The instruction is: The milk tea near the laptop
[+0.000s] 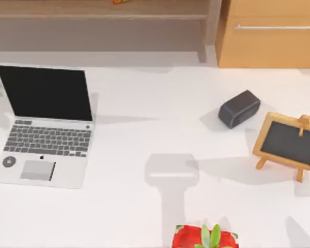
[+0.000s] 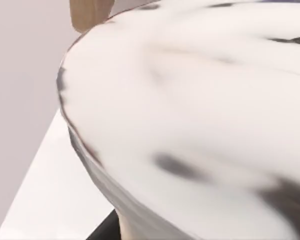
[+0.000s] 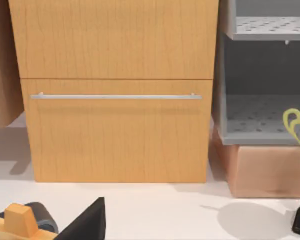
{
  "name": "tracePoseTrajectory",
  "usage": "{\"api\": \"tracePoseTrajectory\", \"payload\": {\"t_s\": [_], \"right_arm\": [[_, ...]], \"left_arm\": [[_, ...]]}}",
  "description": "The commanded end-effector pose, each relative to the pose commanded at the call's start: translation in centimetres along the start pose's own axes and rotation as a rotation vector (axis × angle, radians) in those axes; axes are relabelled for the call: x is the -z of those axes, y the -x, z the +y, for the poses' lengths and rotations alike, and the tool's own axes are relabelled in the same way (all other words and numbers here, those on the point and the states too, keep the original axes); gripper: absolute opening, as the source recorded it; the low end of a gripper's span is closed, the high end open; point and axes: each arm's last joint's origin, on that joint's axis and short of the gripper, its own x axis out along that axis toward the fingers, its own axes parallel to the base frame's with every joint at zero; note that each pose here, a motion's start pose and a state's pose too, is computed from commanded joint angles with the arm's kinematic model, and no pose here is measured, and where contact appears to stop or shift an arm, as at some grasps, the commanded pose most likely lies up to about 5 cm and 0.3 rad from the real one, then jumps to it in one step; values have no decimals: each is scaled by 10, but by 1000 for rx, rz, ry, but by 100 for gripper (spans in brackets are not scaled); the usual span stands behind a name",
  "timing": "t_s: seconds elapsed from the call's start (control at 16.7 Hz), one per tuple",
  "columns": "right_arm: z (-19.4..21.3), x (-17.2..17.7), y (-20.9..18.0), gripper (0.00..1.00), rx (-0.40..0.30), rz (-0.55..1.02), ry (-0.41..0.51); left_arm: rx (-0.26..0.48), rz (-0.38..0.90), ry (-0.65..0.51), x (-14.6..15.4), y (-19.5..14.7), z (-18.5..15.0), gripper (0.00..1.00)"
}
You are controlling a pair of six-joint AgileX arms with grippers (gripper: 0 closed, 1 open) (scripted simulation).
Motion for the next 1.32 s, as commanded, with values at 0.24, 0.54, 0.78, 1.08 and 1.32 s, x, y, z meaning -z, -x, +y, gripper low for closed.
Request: {"api": "tracePoseTrajectory", "payload": {"t_s": [0.24,0.54,0.78,1.08,1.32], "right_arm": [[0,0,0,100,0,0,0],[0,0,0,100,0,0,0],[0,0,0,100,0,0,0],[0,0,0,100,0,0,0],[0,0,0,100,0,0,0]], "left_arm": [[-1,1,0,-3,1,0,0],[-1,1,0,-8,1,0,0],[-1,1,-1,-10,1,0,0],[29,-36,-47,-21,-9,-8,0],[146,-23,-31,-28,-34,-57,0]]}}
